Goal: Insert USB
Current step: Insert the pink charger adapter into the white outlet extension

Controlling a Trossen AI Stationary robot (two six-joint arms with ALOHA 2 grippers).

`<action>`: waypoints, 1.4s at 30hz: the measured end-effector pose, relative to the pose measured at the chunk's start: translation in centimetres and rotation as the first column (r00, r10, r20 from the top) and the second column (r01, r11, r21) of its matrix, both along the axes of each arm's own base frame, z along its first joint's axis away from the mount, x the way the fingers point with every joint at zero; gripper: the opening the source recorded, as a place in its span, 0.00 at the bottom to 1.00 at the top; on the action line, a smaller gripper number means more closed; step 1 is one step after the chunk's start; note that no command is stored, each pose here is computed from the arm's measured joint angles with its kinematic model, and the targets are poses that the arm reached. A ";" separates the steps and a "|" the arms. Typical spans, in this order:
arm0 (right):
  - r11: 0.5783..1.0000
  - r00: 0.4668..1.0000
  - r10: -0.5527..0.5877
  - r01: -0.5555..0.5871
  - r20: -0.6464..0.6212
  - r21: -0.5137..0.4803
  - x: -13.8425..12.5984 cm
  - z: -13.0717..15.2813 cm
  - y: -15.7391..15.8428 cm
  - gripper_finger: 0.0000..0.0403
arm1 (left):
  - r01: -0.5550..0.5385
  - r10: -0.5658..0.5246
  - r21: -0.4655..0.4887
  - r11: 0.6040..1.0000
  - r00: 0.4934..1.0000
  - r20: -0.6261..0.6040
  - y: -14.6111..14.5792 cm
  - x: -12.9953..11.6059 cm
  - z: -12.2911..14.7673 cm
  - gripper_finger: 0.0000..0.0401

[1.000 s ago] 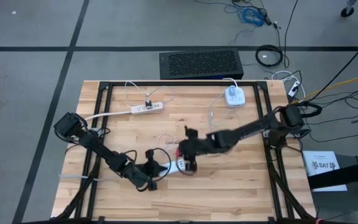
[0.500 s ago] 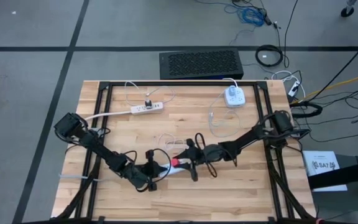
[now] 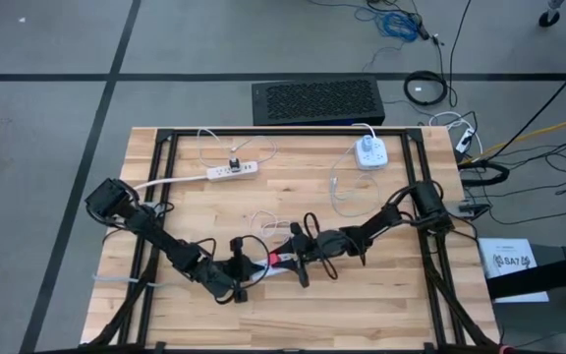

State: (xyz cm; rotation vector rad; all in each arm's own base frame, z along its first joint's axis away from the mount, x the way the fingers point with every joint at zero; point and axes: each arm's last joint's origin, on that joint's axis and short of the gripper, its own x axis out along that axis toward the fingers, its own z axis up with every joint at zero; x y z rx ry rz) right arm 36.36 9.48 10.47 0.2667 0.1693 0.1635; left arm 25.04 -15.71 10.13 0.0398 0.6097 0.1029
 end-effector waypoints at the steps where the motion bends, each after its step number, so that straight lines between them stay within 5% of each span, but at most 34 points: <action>1: 1.000 1.000 0.000 0.000 -0.003 -0.007 0.0 0.0 0.0 0.28 | 0.000 0.000 0.000 1.000 1.000 0.000 0.0 0.0 0.0 0.00; 27: 0.998 0.993 0.016 -0.023 -0.121 -0.053 -1.1 -1.3 0.5 0.28 | 0.000 0.001 -0.008 1.000 1.000 0.005 0.0 0.1 0.1 0.00; 42: 0.997 0.924 0.003 -0.033 -0.382 -0.074 -2.5 1.8 0.2 0.28 | -0.003 0.003 -0.019 1.000 1.000 0.008 0.0 0.1 0.1 0.00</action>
